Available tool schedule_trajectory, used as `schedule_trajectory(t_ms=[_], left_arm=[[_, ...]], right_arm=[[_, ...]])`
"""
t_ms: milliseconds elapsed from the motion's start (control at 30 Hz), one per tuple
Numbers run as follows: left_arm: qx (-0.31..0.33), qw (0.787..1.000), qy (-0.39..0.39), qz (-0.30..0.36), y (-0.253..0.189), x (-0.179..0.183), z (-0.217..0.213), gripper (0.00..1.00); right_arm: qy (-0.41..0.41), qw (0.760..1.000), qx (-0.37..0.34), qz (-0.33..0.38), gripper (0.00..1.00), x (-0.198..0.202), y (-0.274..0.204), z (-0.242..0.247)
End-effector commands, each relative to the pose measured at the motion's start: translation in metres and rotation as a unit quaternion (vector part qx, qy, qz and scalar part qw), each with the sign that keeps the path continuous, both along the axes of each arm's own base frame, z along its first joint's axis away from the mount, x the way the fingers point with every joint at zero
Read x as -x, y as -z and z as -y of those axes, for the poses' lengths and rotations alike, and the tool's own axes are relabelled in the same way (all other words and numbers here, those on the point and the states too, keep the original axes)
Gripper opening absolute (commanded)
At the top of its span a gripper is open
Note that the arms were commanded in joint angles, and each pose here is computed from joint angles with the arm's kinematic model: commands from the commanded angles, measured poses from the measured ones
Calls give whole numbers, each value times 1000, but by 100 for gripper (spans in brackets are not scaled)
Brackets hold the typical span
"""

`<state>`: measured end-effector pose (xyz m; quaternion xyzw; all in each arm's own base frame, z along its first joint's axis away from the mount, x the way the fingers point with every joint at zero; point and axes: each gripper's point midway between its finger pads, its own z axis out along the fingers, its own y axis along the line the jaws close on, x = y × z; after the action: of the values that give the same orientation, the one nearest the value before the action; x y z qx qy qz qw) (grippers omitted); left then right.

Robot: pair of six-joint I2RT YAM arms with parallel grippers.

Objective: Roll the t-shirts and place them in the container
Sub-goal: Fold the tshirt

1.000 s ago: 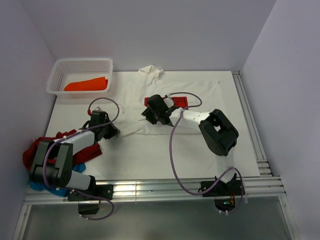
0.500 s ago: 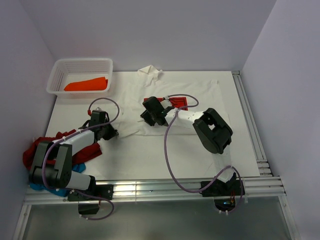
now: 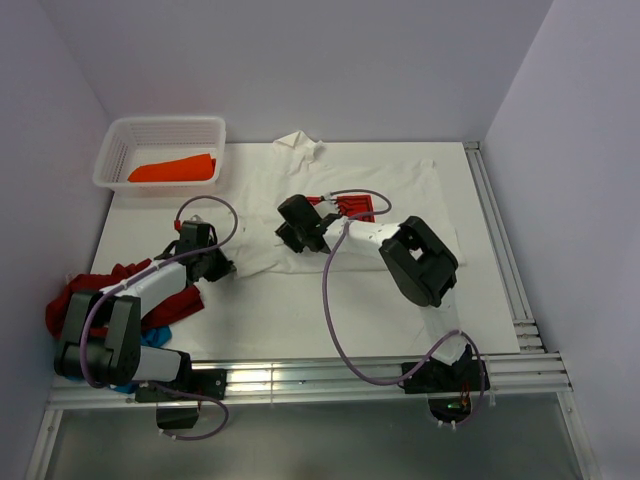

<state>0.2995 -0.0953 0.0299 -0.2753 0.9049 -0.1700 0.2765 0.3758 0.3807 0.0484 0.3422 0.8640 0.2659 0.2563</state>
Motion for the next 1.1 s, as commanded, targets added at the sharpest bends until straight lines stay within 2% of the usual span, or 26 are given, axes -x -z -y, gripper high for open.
schedule_trajectory(t_ms=[0,633,833,900,933,1067], left_arm=[[-6,1000,13,24,-16,-8,1,11],[-9,1000,17,18,-9,-5,0,10],[-13,1000,18,19,-8,-3,-1,9],[-13,1000,17,19,-8,-3,-2,9],[-15,1000,16,18,-8,-3,-3,9],[-17,1000,18,17,-8,-1,-3,9]], right_arm=[[18,1000,6,15,42,-11,-7,-5],[15,1000,2,3,41,13,1,-5],[22,1000,10,5,40,8,2,-6],[22,1000,8,7,33,7,3,-8],[23,1000,6,10,23,5,1,-9],[28,999,11,14,18,-1,-2,-7]])
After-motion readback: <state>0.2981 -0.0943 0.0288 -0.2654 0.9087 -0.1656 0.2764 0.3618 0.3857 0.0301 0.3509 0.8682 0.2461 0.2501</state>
